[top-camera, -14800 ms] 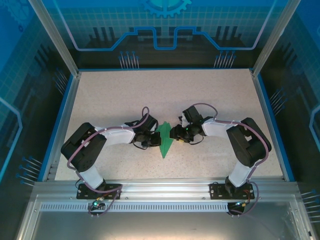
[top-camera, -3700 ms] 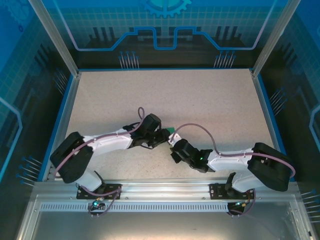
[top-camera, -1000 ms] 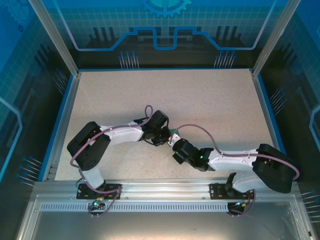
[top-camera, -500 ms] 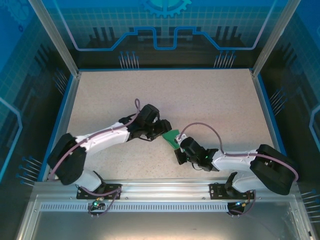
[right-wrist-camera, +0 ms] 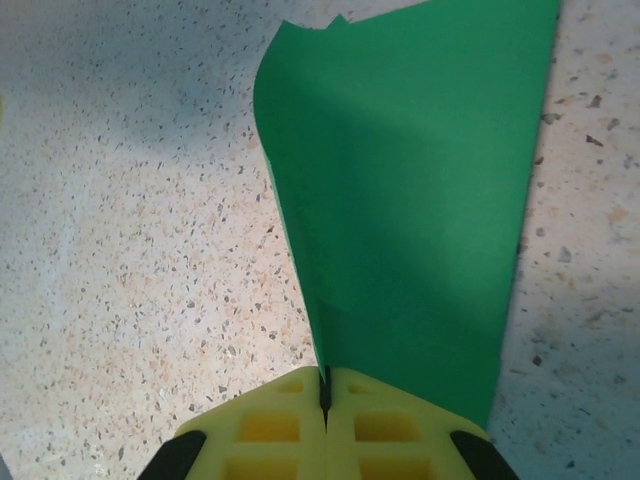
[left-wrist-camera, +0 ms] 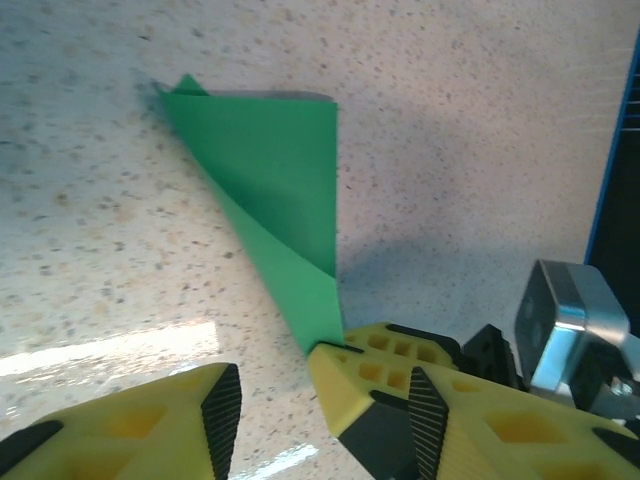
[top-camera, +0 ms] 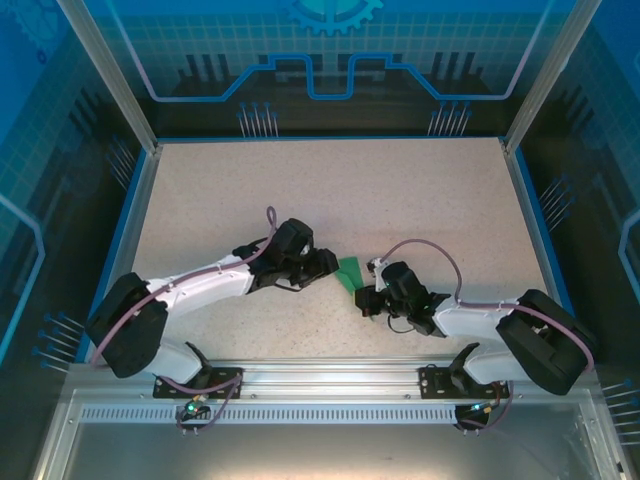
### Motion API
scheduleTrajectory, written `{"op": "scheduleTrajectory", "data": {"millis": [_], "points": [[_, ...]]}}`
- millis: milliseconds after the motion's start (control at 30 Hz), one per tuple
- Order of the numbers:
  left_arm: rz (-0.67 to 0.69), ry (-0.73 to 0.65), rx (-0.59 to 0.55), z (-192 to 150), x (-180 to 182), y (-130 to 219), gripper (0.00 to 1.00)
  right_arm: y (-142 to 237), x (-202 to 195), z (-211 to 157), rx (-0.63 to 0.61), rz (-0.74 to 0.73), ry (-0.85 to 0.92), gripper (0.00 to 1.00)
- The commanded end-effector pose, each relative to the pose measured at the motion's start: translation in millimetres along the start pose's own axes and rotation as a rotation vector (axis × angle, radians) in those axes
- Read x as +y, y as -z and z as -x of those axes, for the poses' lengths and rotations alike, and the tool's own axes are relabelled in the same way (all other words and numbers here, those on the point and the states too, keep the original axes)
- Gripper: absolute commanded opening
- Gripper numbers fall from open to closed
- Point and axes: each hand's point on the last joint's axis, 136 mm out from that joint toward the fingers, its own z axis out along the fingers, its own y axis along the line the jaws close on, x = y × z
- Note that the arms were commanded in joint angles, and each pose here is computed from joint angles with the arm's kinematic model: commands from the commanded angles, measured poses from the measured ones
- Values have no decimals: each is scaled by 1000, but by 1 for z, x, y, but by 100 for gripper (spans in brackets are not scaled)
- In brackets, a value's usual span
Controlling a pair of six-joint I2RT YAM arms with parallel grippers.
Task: Fold a paper plane with a square sheet of paper (pick it up from the middle)
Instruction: Fold the wing for the fifth time at the center of the table.
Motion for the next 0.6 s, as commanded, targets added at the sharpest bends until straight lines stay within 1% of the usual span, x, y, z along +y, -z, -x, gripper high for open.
{"op": "scheduleTrajectory", "data": {"millis": [0,233,433,567], "points": [[-55,-6,60,-12,-12,-14,51,1,0,-3,1,35,-72,0],[-61,-4,125,-30,-18,-44,51,4,-5,-4,-12,47,-158,0],[-88,3,127,-29,-22,-61,52,8,-4,-3,-1,78,-193,0],[-110,6,120,-26,-26,-67,57,13,2,1,-4,96,-174,0]]}}
